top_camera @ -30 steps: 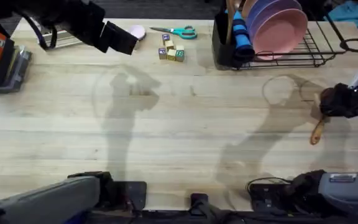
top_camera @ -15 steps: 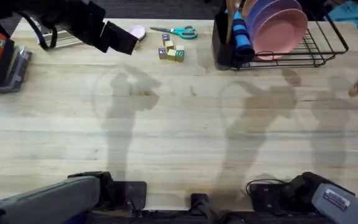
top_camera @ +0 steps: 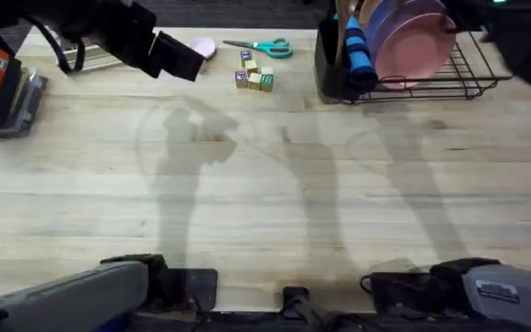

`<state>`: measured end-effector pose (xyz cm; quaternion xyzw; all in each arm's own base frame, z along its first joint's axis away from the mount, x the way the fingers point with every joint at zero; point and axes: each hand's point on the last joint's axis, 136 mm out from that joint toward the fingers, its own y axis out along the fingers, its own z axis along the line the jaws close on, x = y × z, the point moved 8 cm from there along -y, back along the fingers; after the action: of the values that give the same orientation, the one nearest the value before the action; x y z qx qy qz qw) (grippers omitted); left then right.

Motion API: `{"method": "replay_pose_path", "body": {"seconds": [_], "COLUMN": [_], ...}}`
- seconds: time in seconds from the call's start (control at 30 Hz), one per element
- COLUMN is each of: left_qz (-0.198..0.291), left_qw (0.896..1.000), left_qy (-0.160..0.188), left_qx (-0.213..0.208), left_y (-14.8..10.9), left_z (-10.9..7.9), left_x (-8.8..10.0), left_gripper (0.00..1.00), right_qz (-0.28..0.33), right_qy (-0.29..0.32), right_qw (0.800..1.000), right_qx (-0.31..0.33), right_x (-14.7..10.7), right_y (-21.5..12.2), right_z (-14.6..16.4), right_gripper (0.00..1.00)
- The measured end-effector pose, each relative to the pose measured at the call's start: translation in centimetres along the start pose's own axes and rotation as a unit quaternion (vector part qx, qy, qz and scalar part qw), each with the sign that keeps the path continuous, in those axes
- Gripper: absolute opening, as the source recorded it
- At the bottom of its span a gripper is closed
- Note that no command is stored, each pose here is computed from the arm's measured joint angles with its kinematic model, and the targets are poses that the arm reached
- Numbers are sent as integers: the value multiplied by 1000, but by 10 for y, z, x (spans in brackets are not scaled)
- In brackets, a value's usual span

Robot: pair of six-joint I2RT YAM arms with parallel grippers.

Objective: Pick up the spoon on the table one by one and put them onto the rack

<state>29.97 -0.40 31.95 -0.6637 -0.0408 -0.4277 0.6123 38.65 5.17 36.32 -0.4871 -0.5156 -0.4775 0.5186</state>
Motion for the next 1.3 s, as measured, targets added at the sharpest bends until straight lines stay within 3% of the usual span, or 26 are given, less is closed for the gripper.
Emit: {"method": "replay_pose_path", "body": {"seconds": [0.2, 0.4, 0.73, 0.97, 1.13, 1.3], "left_qz": [0, 1, 1, 1, 1, 1], "left_qw": [1000, 1000, 1000, 1000, 1000, 1000], "left_qy": [0, 0, 0, 0, 0, 0], "left_qx": [0, 0, -1, -1, 0, 0], "left_y": [0, 0, 0, 0, 0, 0], "left_z": [0, 0, 0, 0, 0, 0], "left_x": [0, 0, 0, 0, 0, 0], "left_gripper": [993, 992, 993, 993, 993, 993], "right_qz": [-36, -1, 60, 178, 224, 227], "right_qy": [3, -2, -9, -17, -24, -24], "right_qw": [998, 998, 996, 982, 972, 971], "right_qx": [45, 66, 64, 63, 65, 65], "right_x": [-12, -43, -85, -139, -152, -152], "right_y": [23, 38, 53, 54, 48, 48], "right_z": [41, 63, 67, 68, 70, 70], "right_gripper": [32, 32, 32, 32, 32, 32]}}
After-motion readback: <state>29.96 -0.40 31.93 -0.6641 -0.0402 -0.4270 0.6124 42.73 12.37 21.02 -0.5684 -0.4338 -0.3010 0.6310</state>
